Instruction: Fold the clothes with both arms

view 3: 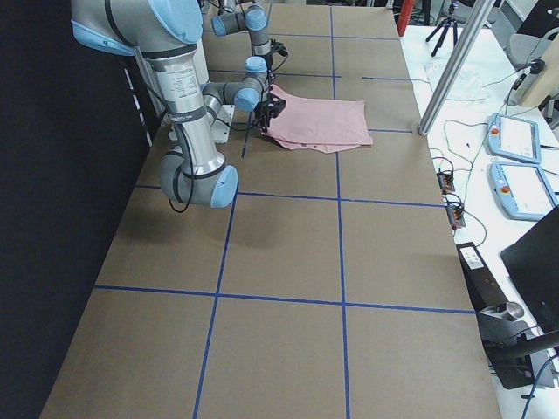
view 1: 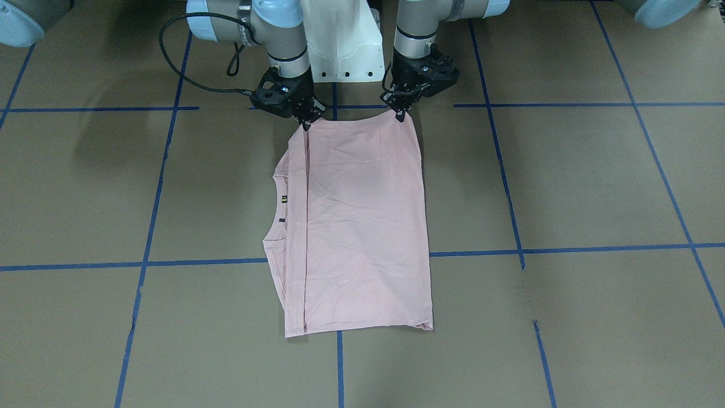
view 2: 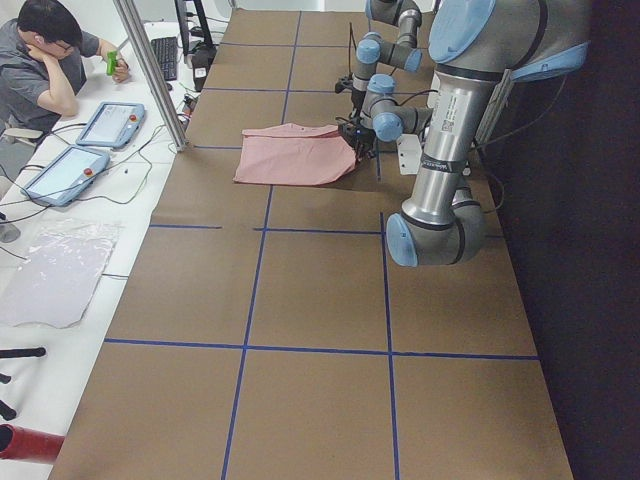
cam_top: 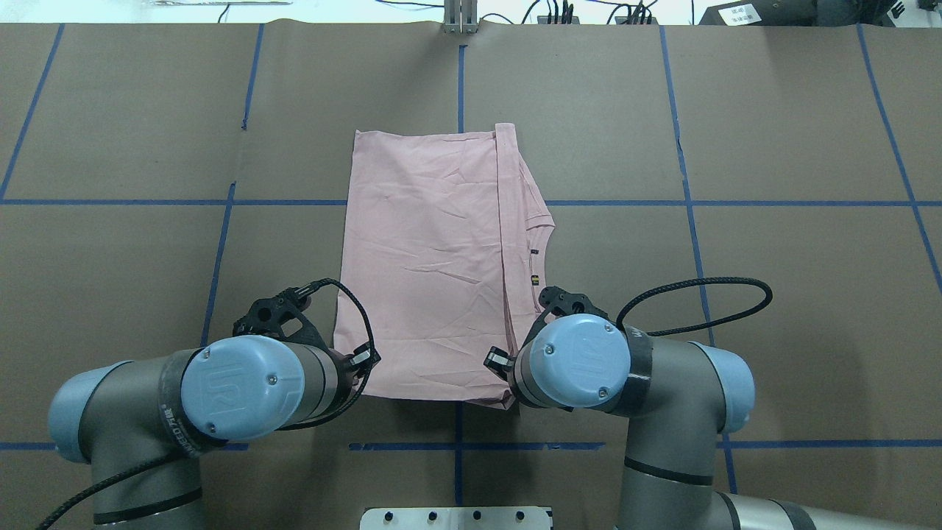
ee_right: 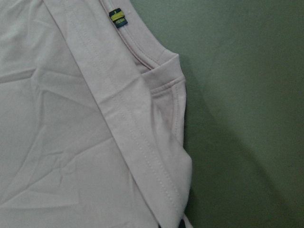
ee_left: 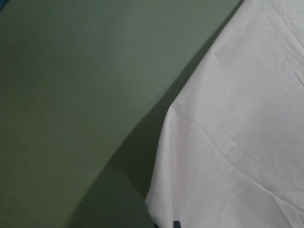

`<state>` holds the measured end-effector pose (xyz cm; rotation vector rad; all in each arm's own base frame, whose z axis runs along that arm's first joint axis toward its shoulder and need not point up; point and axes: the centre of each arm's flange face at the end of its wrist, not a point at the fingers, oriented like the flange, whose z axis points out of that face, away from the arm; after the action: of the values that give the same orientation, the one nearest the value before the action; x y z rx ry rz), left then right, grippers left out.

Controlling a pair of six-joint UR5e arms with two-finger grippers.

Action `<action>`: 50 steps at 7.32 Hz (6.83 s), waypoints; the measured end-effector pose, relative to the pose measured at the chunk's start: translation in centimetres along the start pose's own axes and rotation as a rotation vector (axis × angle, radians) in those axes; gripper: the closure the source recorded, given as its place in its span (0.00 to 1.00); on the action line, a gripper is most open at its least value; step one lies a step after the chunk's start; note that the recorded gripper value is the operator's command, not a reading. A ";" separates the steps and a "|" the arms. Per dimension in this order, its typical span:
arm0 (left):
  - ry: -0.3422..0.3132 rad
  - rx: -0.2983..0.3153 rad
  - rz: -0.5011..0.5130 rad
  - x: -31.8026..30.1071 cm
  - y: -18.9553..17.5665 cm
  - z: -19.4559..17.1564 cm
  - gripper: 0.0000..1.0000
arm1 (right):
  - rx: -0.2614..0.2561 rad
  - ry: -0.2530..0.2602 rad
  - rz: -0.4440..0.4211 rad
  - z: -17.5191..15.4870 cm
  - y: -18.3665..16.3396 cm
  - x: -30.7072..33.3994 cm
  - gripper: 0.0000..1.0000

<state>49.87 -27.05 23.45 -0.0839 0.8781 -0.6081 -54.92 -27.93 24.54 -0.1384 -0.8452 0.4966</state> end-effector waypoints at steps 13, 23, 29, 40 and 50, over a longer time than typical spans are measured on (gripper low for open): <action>0.088 -0.011 0.089 2.4 -3.4 -0.6 1.00 | 0.059 -0.149 -0.095 -3.8 -5.7 -2.6 1.00; 0.193 0.303 0.026 14.4 -31.5 7.5 0.00 | 0.337 -0.215 -0.029 -0.4 -33.5 -16.2 0.00; 0.135 0.227 0.353 4.8 -37.9 -3.9 0.00 | 0.250 0.102 -0.423 -6.2 -47.6 -0.7 0.00; -0.075 0.043 0.742 -33.0 -55.0 -9.7 0.00 | -0.046 0.104 -0.714 -18.9 -53.6 41.4 0.00; -0.139 -0.175 0.886 -43.3 -56.5 -9.3 0.00 | -0.067 0.099 -0.632 -18.4 -52.2 44.8 0.00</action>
<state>-4.17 -49.24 65.12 0.1046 0.7388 0.2998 2.81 -51.14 59.10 0.0458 -0.7597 -0.1313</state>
